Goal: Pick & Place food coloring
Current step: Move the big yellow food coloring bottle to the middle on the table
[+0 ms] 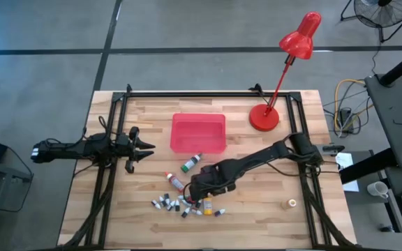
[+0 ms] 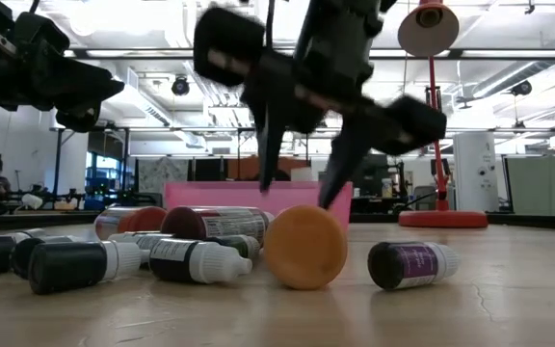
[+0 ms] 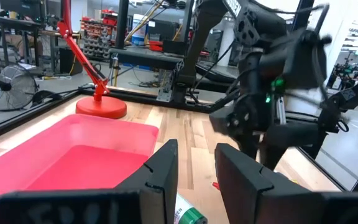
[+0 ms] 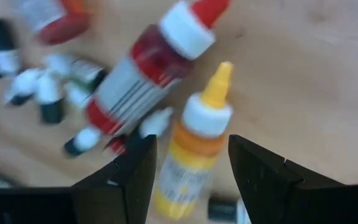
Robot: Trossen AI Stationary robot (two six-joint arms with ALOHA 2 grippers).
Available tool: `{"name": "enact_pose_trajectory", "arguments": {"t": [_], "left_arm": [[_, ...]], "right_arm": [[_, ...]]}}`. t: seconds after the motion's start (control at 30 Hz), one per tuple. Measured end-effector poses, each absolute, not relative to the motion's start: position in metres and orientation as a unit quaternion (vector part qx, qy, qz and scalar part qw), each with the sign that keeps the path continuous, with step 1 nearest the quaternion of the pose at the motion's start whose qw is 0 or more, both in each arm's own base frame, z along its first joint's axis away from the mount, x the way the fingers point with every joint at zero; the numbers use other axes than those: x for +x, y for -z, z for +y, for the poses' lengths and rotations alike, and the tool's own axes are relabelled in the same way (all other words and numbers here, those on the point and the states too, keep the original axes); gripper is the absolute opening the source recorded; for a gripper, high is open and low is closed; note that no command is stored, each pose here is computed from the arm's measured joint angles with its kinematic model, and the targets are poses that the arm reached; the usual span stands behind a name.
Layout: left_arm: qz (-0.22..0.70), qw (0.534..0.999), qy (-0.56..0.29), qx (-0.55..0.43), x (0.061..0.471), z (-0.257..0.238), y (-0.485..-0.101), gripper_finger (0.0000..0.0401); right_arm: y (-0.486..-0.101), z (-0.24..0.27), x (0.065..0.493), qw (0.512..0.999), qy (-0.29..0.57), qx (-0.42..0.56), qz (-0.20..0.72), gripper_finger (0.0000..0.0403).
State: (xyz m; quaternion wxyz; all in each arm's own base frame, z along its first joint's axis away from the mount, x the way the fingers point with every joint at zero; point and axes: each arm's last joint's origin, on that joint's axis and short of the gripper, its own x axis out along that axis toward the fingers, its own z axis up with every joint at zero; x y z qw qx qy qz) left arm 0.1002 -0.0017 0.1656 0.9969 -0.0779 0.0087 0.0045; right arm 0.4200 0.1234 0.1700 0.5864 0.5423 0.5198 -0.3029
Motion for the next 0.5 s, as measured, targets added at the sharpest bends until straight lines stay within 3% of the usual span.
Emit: {"name": "enact_pose_trajectory", "arguments": {"t": [0.23,0.5], "left_arm": [[0.009,0.997,-0.005,-0.078,0.1,-0.002,-0.166,0.008],[0.009,0.997,-0.005,-0.078,0.1,-0.002,-0.166,0.008]], "right_arm": [[-0.143,0.119,0.425,0.568,0.328,0.537,0.53,0.0194],[-0.142,0.115,0.425,0.57,0.32,0.533,0.537,0.0181]]}}
